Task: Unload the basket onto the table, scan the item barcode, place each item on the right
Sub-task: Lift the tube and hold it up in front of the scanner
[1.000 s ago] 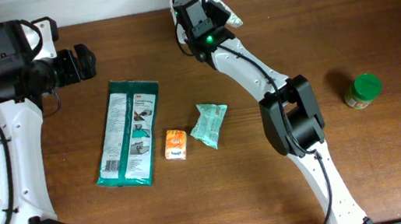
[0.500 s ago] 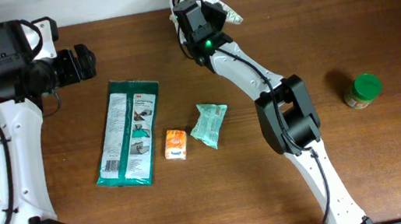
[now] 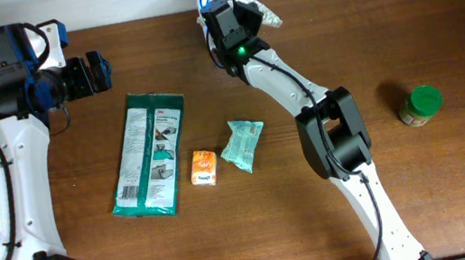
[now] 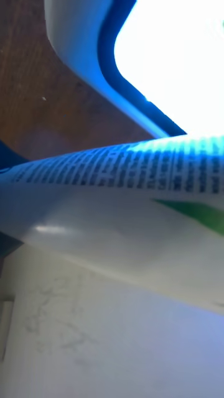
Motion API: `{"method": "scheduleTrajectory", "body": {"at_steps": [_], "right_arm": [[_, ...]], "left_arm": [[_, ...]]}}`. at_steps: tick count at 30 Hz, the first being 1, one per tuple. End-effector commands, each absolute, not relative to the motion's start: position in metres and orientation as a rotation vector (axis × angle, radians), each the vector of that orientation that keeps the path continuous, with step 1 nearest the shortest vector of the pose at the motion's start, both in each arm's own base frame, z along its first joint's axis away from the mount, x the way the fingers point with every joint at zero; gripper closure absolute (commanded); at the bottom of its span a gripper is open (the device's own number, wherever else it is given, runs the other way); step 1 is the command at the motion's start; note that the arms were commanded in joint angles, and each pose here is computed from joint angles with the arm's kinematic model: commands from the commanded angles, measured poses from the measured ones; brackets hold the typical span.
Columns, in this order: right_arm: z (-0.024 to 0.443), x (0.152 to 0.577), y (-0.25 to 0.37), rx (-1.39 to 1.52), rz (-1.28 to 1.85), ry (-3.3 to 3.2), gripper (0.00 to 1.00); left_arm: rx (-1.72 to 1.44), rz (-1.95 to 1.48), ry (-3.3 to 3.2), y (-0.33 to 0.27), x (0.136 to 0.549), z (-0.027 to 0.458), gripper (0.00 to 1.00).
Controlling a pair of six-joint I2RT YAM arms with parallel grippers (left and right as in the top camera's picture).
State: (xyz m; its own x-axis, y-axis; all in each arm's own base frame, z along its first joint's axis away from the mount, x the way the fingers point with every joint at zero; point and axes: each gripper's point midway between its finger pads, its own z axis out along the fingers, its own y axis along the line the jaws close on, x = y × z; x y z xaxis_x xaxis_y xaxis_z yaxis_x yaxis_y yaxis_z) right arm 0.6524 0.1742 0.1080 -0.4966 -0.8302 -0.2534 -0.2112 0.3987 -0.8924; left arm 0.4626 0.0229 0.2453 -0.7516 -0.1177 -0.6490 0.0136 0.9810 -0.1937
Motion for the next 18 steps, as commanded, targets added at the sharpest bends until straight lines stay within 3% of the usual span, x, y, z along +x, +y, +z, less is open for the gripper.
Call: {"method": "scheduleTrajectory", "body": {"at_steps": [1,11,18], "right_arm": [[0.142,0.651,0.176,-0.782,-1.142,1.899,0.96],[0.175,0.642,0.181,-0.723,-1.083,1.899,0.96],[0.269,0.595,0.183,-0.583,-0.708,1.982,0.96]], "left_arm": [[-0.056,-0.247,2.379,0.021,0.464,0.258,0.01],[-0.056,-0.247,2.379,0.021,0.464,0.258,0.01],[-0.056,-0.247,2.379,0.021,0.464,0.258,0.01]]}}
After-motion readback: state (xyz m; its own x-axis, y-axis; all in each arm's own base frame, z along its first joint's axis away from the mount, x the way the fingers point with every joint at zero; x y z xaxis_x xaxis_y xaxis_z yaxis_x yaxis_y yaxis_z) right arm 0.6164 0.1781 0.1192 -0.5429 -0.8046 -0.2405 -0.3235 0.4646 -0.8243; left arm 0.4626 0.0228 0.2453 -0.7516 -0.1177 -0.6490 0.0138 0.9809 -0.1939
